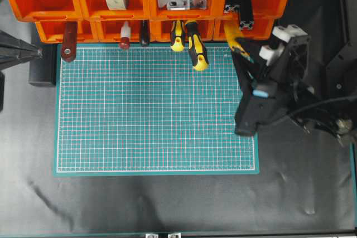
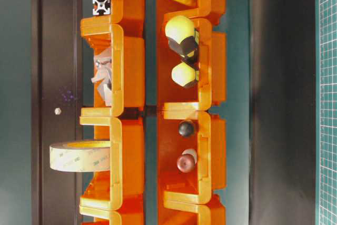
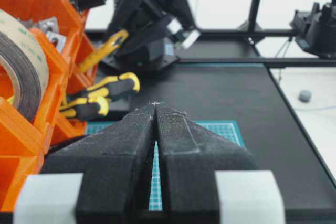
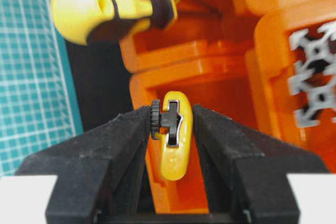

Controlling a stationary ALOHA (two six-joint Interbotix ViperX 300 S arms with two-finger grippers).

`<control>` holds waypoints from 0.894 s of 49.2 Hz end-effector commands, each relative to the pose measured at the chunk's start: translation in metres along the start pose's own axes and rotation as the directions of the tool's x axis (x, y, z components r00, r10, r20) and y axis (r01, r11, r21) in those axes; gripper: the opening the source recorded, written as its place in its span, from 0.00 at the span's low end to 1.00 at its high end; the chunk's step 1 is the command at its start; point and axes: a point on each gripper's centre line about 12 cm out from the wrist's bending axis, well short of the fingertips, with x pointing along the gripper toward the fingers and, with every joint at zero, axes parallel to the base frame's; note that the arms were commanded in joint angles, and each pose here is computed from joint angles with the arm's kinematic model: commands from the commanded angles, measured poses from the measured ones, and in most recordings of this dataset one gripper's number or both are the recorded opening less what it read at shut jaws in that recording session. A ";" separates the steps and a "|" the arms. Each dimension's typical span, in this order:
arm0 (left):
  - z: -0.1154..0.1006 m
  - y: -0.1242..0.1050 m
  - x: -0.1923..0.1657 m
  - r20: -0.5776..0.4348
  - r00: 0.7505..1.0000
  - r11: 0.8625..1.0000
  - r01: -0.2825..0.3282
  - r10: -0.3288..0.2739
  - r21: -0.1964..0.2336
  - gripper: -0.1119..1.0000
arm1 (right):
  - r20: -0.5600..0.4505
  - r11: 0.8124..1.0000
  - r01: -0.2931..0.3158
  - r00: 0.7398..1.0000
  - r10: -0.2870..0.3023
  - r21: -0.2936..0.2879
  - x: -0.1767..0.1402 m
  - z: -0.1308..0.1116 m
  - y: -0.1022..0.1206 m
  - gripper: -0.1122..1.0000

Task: Pick cutter from container rack with right arm.
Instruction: 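Pull the cutter out of the rack and carry it over the mat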

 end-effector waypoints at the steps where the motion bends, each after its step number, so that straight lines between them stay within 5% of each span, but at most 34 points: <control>1: 0.007 0.001 -0.001 0.026 1.000 1.000 -0.004 0.004 -0.002 0.10 | 0.047 0.999 -0.012 0.999 0.010 0.049 -0.023 0.018 -0.009 0.35; 17: 0.027 0.000 -0.018 0.106 0.994 1.000 -0.003 0.003 0.000 0.10 | 0.136 0.996 -0.050 0.990 0.040 0.073 -0.095 0.054 -0.018 0.35; 29: 0.033 -0.002 -0.027 0.110 0.994 1.000 0.009 -0.008 -0.006 0.10 | 0.218 0.989 -0.142 0.967 0.129 0.047 -0.134 0.084 -0.002 0.35; 37: 0.038 -0.005 -0.032 0.123 0.992 0.999 0.034 -0.029 -0.035 0.10 | 0.270 0.977 -0.214 0.940 0.210 -0.016 -0.135 0.104 0.033 0.35; 44: 0.040 -0.006 -0.034 0.131 0.991 0.998 0.043 -0.035 -0.053 0.10 | 0.263 0.970 -0.189 0.938 0.225 -0.154 -0.115 0.109 0.065 0.35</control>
